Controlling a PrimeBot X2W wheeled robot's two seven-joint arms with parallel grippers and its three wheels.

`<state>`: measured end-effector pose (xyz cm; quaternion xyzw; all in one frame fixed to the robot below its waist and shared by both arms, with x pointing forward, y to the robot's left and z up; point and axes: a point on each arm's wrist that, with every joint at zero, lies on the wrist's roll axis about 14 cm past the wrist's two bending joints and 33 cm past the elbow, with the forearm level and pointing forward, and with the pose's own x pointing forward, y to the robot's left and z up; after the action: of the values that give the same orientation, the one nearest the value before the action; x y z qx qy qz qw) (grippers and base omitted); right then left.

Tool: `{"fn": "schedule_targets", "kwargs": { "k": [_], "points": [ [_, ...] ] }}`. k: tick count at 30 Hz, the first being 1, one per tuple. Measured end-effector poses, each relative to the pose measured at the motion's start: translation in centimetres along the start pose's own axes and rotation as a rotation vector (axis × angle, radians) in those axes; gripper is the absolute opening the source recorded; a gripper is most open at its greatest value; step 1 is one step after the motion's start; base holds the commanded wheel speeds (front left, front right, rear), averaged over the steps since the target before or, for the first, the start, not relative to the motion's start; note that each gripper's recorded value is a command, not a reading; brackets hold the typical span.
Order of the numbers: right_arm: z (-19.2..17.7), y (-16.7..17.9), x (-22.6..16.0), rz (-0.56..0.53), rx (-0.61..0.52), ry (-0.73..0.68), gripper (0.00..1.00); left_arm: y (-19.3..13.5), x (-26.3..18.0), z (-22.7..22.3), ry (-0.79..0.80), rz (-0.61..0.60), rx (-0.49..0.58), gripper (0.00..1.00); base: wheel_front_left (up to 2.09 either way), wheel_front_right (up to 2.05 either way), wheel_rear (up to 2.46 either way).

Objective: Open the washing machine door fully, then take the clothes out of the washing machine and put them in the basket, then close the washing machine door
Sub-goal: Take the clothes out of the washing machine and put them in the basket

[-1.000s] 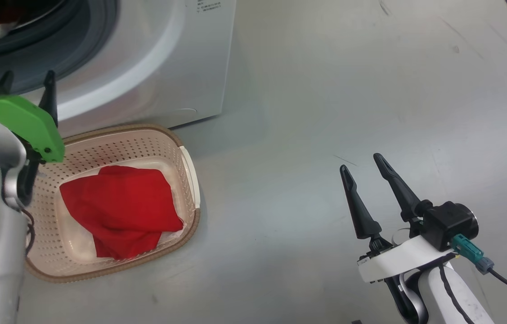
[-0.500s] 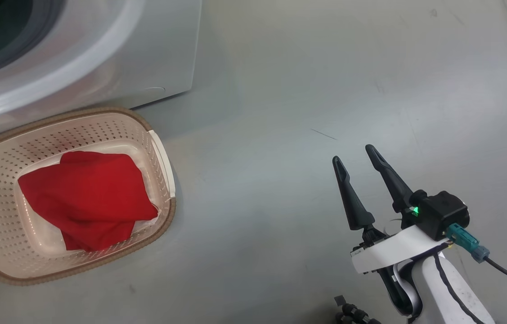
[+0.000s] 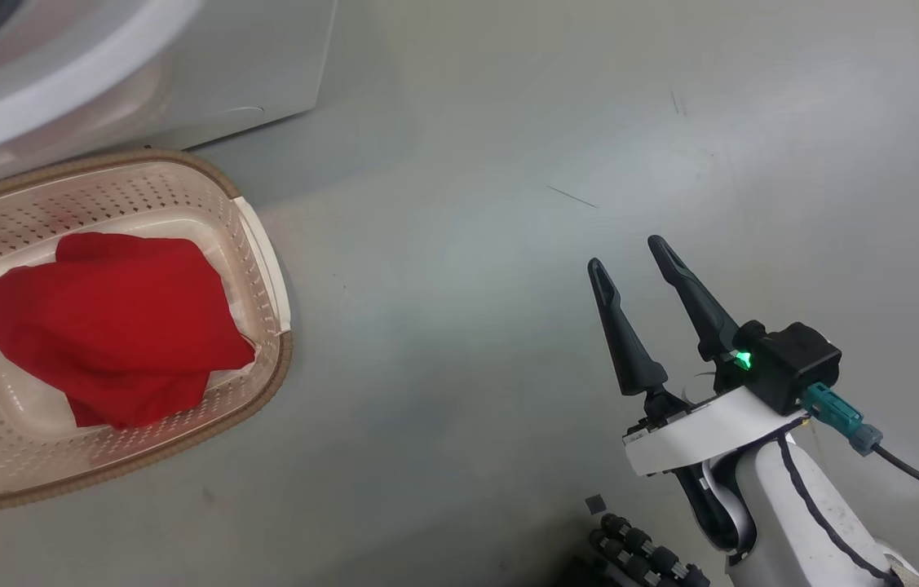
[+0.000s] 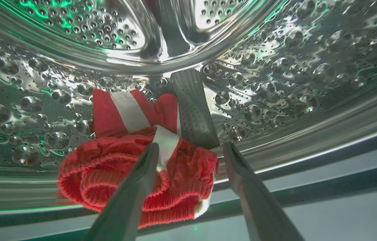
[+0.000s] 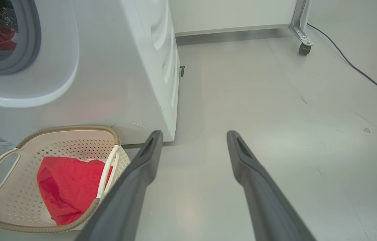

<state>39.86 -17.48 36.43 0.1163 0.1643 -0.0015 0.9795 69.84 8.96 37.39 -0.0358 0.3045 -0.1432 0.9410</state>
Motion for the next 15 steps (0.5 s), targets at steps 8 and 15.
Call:
{"fn": "schedule_targets", "kwargs": {
  "k": [8,15],
  "points": [
    [-0.8,-1.0,1.1,-0.025,0.021,0.02,1.0,1.0,2.6,-3.7,0.116,0.025,-0.045,1.0,0.0,0.0,0.0],
    [-1.0,-1.0,1.7,-0.022,0.028,0.023,1.0,2.6,3.3,-5.5,0.176,0.068,-0.033,1.0,0.0,0.0,0.0]
  ]
}}
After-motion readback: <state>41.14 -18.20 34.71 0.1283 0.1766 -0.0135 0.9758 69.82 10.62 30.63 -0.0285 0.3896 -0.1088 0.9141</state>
